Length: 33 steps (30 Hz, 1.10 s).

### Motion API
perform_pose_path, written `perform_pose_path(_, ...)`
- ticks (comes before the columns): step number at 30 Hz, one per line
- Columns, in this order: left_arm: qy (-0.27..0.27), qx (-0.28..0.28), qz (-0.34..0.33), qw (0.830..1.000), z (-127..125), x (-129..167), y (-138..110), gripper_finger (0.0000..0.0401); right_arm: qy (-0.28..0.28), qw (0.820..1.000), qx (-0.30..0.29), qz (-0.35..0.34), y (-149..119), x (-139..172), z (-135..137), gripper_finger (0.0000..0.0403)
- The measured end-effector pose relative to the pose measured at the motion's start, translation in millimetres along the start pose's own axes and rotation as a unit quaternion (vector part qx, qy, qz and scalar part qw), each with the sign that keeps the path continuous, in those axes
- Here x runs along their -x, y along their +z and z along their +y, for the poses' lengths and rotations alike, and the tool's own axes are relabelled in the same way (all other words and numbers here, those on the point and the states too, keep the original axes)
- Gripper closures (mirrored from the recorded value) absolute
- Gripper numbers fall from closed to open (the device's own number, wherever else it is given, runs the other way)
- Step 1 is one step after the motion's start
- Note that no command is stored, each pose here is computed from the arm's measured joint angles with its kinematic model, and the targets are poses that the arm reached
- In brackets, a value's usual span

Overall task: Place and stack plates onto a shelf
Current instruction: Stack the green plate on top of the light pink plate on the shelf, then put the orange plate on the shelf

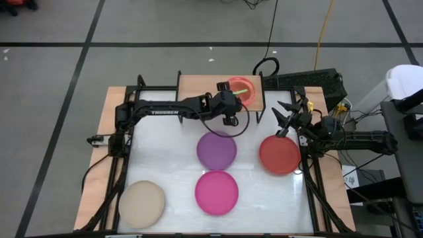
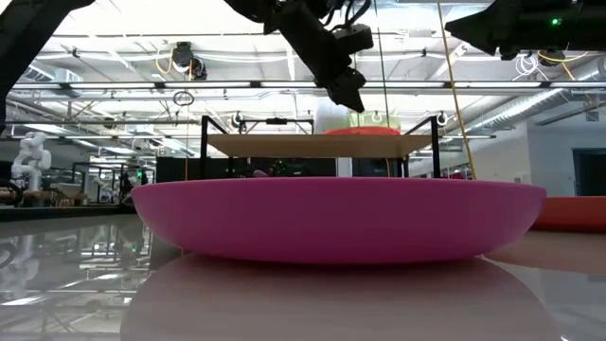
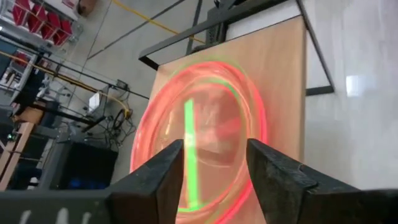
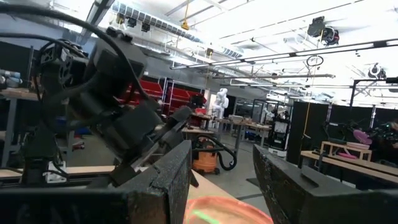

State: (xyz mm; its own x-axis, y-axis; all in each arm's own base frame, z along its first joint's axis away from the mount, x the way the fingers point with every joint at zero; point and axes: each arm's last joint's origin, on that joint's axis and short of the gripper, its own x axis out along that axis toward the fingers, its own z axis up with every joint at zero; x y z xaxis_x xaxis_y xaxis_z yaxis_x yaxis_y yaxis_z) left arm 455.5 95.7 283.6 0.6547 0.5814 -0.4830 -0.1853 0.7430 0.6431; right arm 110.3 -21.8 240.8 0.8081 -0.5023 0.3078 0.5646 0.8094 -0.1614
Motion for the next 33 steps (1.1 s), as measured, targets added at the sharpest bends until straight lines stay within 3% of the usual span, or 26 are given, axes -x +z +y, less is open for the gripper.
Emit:
perform_pose_path(8, 0.061, -0.011, 0.015, 0.998, 0.9, 26.3, 12.1, 0.0201, 0.001, 1.0, 0.003, 0.005, -1.0, 0.0, 0.3, 0.025)
perform_pose_path(21, 0.051, 0.079, -0.093, 0.991, 33.6, 167.1, 43.0, 0.0207, 0.008, 1.0, 0.012, 0.024, -5.0, 0.1, 1.6, 0.025)
perform_pose_path(27, -0.001, 0.111, -0.081, 0.991, 19.7, 214.5, 27.8, 0.0255, 0.011, 0.999, 0.006, 0.034, -7.1, 0.2, 2.3, 0.025)
perform_pose_path(33, 0.02, 0.125, -0.058, 0.99, -16.7, 226.9, -6.0, 0.0291, 0.013, 0.999, -0.007, 0.04, -8.4, 0.2, 2.7, 0.025)
